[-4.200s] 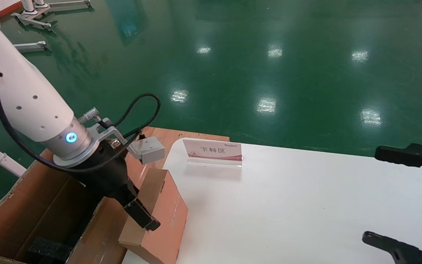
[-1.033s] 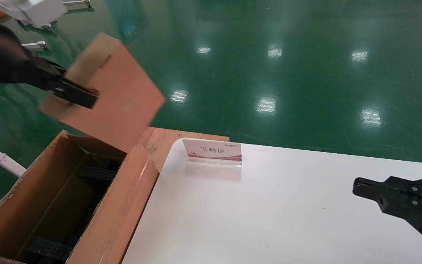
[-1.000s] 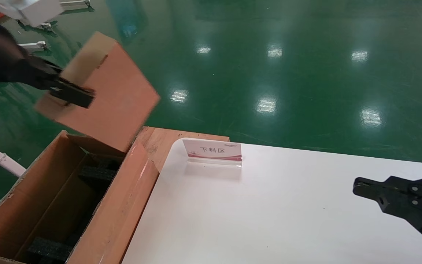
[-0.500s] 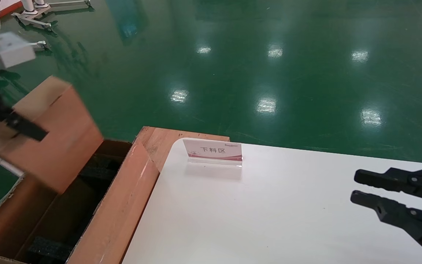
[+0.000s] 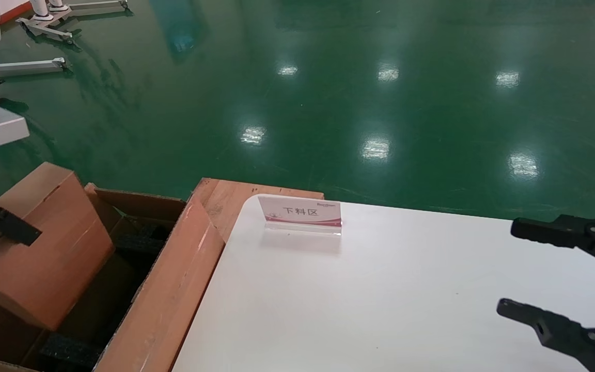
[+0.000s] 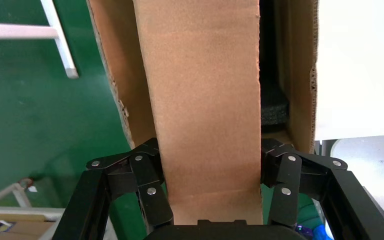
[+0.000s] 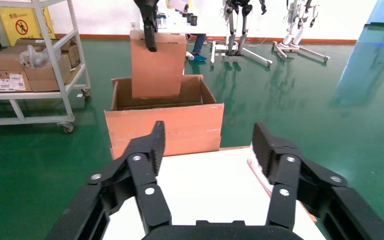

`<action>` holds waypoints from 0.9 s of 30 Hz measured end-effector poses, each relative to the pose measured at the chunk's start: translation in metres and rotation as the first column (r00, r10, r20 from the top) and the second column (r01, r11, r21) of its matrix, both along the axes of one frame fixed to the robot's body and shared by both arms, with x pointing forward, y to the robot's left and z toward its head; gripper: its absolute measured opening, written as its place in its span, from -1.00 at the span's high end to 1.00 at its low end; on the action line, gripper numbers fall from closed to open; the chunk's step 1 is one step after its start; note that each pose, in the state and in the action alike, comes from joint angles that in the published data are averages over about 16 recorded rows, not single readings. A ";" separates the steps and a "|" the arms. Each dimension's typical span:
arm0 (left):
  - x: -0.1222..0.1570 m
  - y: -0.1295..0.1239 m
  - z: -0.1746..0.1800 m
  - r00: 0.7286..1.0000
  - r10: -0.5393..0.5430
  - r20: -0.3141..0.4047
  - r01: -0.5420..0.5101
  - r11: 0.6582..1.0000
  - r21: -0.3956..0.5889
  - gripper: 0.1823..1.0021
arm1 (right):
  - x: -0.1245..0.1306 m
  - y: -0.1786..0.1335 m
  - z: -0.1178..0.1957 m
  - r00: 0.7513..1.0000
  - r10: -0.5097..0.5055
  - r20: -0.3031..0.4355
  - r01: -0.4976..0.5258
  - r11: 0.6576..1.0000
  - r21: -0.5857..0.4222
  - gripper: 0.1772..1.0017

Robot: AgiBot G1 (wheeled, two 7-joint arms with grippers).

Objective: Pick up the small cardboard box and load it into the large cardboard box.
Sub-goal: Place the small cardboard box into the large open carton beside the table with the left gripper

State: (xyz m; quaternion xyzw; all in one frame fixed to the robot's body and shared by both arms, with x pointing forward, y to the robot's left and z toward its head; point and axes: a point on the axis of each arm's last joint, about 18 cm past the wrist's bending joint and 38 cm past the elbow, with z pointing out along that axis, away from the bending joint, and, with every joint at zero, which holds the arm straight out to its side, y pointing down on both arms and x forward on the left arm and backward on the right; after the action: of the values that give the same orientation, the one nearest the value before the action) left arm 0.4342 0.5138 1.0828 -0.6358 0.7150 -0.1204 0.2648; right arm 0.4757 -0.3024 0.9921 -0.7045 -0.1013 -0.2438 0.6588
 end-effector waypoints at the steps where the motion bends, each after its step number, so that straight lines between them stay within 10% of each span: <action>1: 0.000 0.003 -0.003 1.000 0.003 -0.002 -0.003 1.000 -0.007 0.91 | 0.000 0.000 0.000 1.000 0.000 0.000 0.000 1.000 0.000 0.02; 14: 0.014 0.030 -0.038 1.000 0.017 -0.007 -0.018 0.997 -0.072 0.91 | 0.000 0.000 0.000 1.000 0.000 0.000 0.000 1.000 0.000 -0.68; 27: 0.044 0.044 -0.069 0.999 0.033 -0.015 -0.034 0.994 -0.104 0.91 | 0.000 0.000 0.000 1.000 0.000 0.000 0.000 1.000 0.000 -0.96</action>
State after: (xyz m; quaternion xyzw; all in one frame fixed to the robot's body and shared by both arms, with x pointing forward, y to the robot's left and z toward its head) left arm 0.4782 0.5574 1.0137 -0.6613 0.6987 -0.1489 0.2288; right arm 0.4757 -0.3024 0.9921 -0.7045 -0.1013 -0.2438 0.6588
